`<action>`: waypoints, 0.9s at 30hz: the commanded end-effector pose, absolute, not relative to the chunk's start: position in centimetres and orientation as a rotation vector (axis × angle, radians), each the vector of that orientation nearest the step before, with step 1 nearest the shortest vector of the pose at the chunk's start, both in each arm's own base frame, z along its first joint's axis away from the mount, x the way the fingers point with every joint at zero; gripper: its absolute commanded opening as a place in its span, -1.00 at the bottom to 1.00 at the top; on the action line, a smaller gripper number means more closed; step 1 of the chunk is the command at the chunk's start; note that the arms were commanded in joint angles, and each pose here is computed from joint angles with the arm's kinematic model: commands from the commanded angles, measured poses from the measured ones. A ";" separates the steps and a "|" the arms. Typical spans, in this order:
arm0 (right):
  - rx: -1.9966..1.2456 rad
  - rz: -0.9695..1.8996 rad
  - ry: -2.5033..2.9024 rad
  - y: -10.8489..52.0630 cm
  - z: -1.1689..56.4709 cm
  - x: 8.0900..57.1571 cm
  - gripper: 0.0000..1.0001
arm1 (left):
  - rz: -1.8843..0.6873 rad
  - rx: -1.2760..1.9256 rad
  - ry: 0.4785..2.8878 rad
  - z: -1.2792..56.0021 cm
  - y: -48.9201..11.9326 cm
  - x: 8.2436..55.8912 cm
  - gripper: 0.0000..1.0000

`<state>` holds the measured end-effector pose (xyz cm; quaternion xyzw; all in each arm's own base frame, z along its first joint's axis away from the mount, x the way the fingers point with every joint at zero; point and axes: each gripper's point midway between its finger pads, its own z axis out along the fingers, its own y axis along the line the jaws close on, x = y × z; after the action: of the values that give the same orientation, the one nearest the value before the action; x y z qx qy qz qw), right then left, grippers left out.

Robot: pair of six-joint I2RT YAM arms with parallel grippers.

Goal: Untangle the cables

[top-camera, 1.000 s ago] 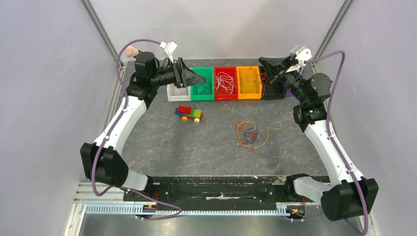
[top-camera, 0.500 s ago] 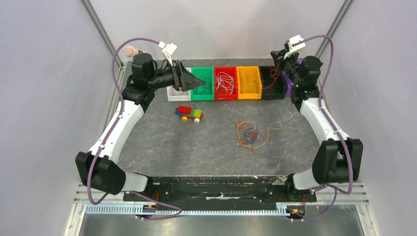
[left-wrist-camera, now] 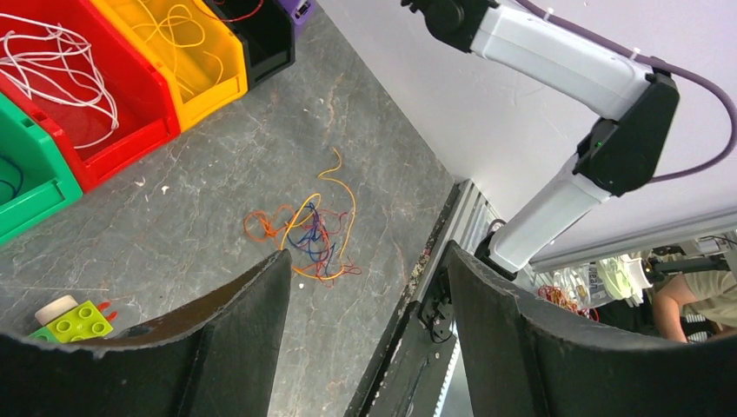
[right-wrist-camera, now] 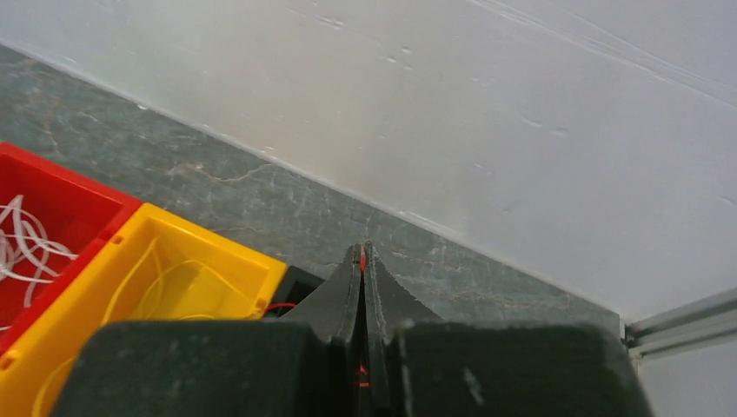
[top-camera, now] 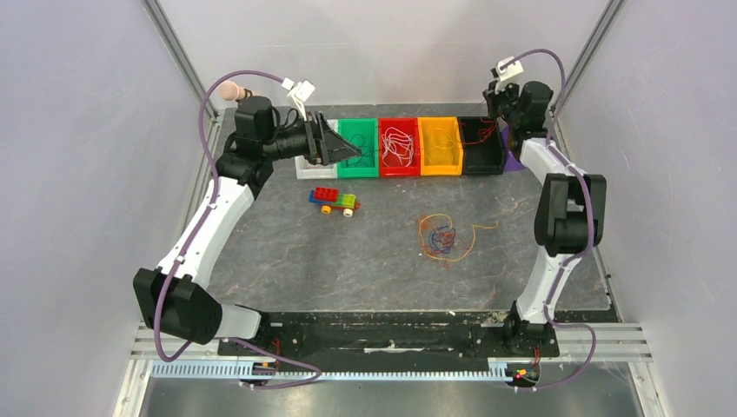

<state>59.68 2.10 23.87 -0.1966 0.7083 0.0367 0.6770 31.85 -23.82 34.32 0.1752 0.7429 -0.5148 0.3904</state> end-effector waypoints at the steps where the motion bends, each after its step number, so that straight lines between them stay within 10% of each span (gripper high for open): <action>1: -0.520 -0.009 1.465 1.5 26.8 62.5 -1.00 | -1.262 0.488 1.865 34.4 -23.5 31.6 0.46; 27: -0.797 -0.311 1.326 -1.5 24.7 60.9 -1.00 | -1.295 0.441 1.889 33.4 -23.8 32.6 0.47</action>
<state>61.40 -3.30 19.24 -0.3394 0.6568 -0.1221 0.6622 32.19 -23.76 32.83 0.1734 0.7528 -0.5071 0.3822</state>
